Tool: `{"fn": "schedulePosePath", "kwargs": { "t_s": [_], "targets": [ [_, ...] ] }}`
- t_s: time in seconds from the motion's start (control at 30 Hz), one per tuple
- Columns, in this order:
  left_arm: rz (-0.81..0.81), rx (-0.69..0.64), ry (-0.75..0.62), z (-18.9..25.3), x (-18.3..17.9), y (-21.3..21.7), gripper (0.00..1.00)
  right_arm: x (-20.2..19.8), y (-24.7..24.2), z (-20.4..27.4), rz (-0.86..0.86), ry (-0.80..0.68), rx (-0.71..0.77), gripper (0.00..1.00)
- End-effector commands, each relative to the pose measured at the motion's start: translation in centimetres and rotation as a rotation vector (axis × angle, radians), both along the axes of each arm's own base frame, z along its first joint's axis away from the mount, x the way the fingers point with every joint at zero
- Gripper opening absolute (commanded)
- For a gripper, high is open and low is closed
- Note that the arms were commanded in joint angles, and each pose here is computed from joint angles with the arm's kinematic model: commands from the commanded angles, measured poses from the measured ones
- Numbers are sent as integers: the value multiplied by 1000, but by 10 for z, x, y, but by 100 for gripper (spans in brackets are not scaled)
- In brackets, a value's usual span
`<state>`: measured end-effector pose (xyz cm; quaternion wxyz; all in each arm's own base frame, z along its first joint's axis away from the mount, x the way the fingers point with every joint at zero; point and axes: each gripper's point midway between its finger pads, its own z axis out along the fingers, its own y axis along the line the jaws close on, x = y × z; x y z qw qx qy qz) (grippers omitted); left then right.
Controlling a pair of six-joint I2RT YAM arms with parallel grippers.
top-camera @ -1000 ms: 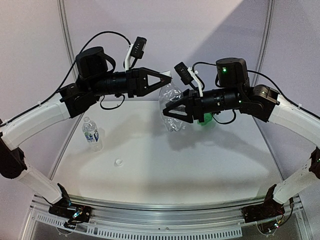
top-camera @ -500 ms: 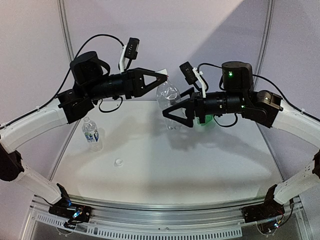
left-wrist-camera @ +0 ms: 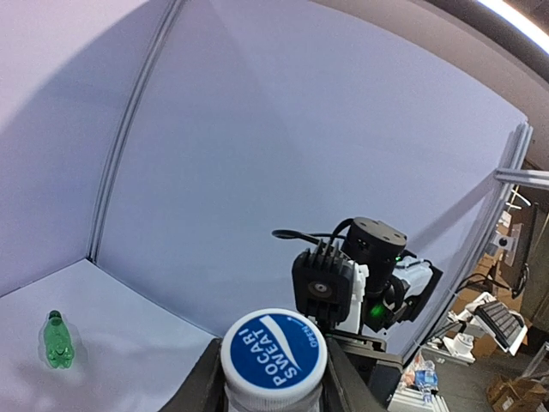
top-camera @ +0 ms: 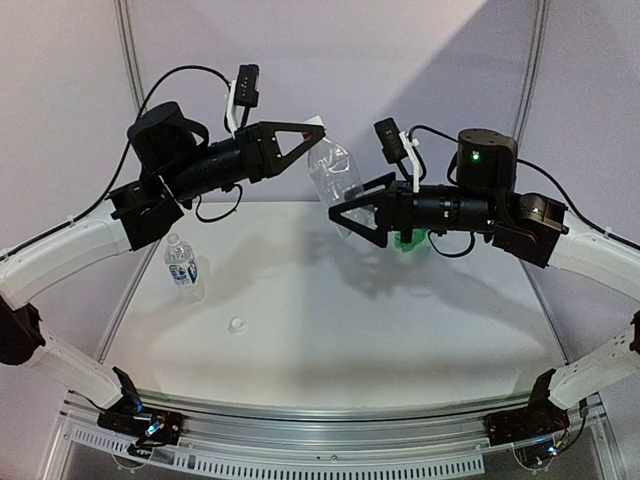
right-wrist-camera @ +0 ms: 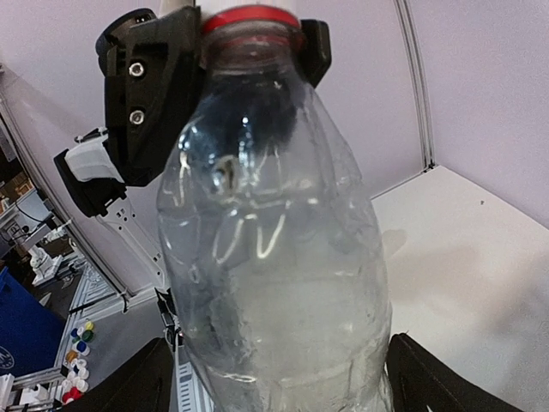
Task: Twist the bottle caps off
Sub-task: Pass from the left arm to the right
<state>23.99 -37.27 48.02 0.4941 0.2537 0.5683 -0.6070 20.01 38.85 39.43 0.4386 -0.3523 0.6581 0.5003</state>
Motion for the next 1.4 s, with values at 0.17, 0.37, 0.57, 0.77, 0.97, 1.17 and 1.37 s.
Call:
{"fn": "schedulePosePath", "kwargs": {
  "t_s": [0.17,0.37,0.57,0.77,0.97,1.17,1.37],
  "targets": [
    [59,-77,19,6,5,15,0,6,0,10,-35,-29,50,77],
    [67,-108,31,6,4,20,0,8,4,7,-30,-32,44,77],
    [58,-114,38,5,3,19,0,11,8,7,-33,-43,44,84],
    [56,-119,47,4,3,20,0,13,13,5,-22,-48,37,79],
    [57,-118,54,2,3,20,0,12,14,2,-15,-40,33,69],
    [62,-122,63,0,3,22,0,13,13,12,-24,-63,63,65],
    [73,-118,65,-2,3,25,4,13,14,9,-18,-56,61,45]
  ]
}}
